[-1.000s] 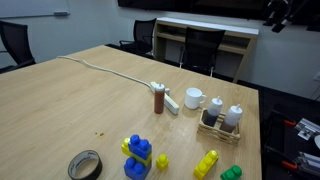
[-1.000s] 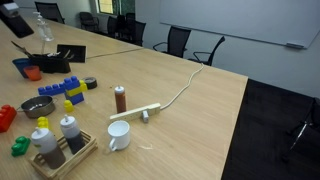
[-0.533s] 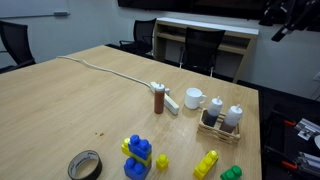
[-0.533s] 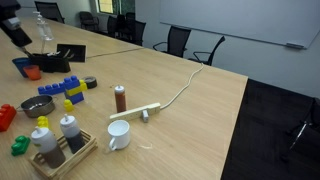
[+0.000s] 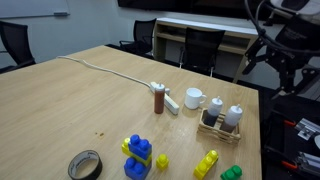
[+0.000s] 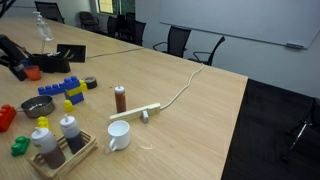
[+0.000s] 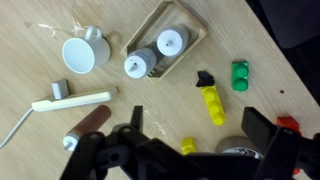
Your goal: Stack the long yellow block on the red block
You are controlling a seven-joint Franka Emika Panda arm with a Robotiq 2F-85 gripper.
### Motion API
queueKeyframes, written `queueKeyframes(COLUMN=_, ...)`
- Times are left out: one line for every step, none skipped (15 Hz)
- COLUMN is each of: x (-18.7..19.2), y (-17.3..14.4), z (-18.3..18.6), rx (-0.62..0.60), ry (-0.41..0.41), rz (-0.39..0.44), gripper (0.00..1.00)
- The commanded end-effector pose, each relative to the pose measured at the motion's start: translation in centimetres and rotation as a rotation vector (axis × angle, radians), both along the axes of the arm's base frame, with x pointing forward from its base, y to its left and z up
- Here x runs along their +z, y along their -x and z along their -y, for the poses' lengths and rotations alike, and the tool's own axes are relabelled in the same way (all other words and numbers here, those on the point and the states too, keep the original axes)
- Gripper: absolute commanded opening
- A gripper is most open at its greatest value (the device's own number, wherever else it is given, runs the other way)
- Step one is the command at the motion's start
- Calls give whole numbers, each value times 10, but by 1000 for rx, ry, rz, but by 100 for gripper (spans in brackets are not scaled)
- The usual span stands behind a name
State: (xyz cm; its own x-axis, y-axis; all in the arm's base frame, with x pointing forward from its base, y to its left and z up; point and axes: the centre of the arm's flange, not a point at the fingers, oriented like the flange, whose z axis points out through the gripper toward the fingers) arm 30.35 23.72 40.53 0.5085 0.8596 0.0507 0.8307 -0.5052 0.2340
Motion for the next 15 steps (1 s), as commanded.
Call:
queueKeyframes(x=-16, y=-4, z=-17, rx=121, ry=-9, rz=-24, gripper=100)
queueKeyframes(x=-15, y=3, z=-14, rx=68, ry=5, rz=-21, gripper=100)
queueKeyframes(x=-18, y=2, z=-16, rx=85, ry=5, rz=-24, gripper=100)
queueKeyframes(x=-19, y=1, z=-17, rx=93, ry=5, rz=-24, gripper=100)
queueKeyframes(x=-18, y=1, z=-17, rx=97, ry=5, rz=-24, gripper=100)
queueKeyframes(x=-18, y=0, z=-17, rx=99, ry=5, rz=-23, gripper=100)
queueKeyframes(x=-17, y=0, z=-17, rx=99, ry=4, rz=-22, gripper=100)
queueKeyframes(x=-17, y=0, z=-17, rx=100, ry=5, rz=-22, gripper=100)
queueKeyframes(x=-24, y=3, z=-20, rx=113, ry=-1, rz=-39, gripper=100)
queueKeyframes(x=-33, y=7, z=-24, rx=123, ry=-8, rz=-55, gripper=100)
queueKeyframes(x=-43, y=13, z=-29, rx=138, ry=-16, rz=-72, gripper=100)
queueKeyframes(x=-54, y=21, z=-36, rx=154, ry=-23, rz=-88, gripper=100)
queueKeyframes(x=-62, y=27, z=-43, rx=166, ry=-27, rz=-99, gripper=100)
queueKeyframes(x=-74, y=35, z=-51, rx=183, ry=-34, rz=-110, gripper=100)
queueKeyframes(x=-81, y=41, z=-58, rx=196, ry=-37, rz=-114, gripper=100)
